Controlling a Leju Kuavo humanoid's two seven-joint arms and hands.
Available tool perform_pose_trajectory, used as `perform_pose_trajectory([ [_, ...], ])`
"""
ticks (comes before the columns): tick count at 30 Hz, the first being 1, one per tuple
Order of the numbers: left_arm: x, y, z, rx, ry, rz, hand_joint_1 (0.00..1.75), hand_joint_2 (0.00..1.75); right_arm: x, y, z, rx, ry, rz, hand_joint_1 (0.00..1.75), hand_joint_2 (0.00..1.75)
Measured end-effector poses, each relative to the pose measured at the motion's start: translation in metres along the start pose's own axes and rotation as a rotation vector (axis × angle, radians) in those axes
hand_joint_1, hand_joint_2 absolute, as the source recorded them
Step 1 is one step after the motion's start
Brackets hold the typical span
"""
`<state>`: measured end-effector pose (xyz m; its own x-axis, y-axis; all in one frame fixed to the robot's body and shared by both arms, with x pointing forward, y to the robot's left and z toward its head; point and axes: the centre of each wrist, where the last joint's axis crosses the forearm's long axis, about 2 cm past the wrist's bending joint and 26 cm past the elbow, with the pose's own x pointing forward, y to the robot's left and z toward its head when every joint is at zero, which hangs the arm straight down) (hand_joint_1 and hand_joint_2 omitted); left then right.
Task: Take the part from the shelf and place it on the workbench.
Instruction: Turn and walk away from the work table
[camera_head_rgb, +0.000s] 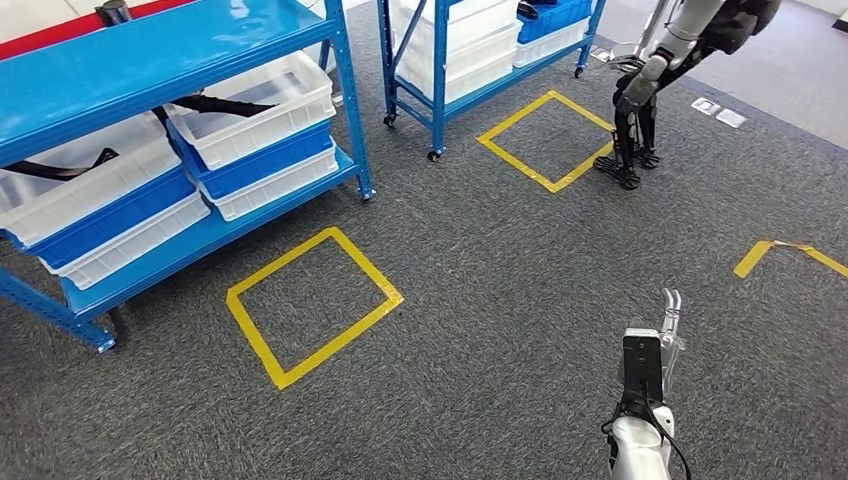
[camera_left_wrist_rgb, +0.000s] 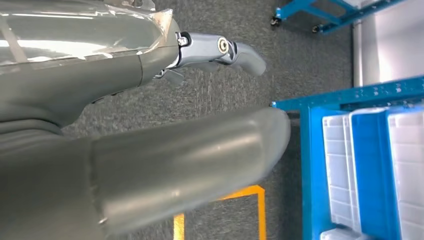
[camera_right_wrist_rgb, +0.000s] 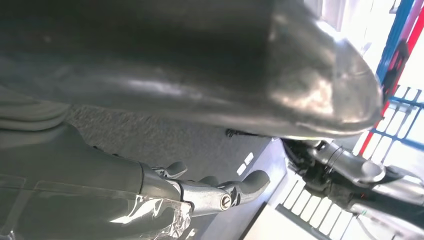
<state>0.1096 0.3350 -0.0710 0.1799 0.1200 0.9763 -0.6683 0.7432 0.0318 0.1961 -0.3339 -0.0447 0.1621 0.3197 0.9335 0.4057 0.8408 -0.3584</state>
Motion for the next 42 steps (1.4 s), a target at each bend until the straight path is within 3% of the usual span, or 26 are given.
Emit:
perform_pose_trajectory([
  [42, -0.0036, -0.0073, -0.0019, 0.020, 0.035, 0.000, 0.00, 0.00, 0.0029, -0.0046, -0.0094, -0.041, -0.003, -0.031, 0.00, 0.00],
])
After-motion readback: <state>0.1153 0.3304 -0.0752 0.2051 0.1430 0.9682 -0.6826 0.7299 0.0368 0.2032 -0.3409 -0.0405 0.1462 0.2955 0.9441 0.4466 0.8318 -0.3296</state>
